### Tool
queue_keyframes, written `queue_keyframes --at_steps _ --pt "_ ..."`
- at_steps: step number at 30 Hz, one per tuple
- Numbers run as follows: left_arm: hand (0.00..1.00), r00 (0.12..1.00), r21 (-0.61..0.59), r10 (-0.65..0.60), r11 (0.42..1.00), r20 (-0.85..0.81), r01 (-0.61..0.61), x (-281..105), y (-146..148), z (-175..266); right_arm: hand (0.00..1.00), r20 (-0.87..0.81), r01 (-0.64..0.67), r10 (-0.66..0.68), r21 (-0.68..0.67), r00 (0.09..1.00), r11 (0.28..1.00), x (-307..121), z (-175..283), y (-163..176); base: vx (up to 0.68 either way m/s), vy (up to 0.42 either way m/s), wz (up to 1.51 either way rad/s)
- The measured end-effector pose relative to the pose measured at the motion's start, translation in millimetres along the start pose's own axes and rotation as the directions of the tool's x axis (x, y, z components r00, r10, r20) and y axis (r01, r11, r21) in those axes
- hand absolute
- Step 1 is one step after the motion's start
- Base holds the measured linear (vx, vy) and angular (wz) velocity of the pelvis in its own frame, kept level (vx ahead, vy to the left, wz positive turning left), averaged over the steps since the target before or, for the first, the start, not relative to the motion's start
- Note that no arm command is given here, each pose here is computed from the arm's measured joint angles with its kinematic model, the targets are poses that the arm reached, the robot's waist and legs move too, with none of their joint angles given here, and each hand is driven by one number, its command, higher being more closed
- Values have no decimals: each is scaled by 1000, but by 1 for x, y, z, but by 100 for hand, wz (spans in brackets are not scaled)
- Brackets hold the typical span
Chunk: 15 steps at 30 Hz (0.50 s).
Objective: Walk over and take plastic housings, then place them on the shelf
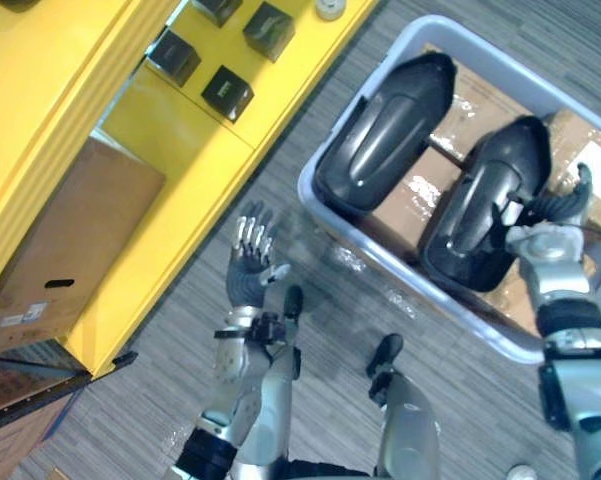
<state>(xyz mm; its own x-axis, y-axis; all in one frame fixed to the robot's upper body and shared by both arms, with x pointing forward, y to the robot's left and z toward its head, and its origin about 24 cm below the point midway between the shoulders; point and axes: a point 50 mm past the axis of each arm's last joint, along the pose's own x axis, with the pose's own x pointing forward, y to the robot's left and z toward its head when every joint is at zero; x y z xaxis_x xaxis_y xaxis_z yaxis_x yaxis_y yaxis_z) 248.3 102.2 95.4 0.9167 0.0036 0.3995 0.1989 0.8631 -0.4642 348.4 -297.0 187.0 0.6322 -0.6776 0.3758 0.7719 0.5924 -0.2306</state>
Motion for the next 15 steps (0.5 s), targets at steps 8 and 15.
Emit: queue_keyframes --at_steps 8,15 --pt "0 999 -3 38 999 34 -38 -6 8 11 0 26 71 -76 143 997 987 -31 -3 -8 4 -9 -10" --pt "0 997 -5 62 998 39 -62 -9 11 15 0 -49 15 -8 157 999 988 -46 -15 8 -2 -3 -2"
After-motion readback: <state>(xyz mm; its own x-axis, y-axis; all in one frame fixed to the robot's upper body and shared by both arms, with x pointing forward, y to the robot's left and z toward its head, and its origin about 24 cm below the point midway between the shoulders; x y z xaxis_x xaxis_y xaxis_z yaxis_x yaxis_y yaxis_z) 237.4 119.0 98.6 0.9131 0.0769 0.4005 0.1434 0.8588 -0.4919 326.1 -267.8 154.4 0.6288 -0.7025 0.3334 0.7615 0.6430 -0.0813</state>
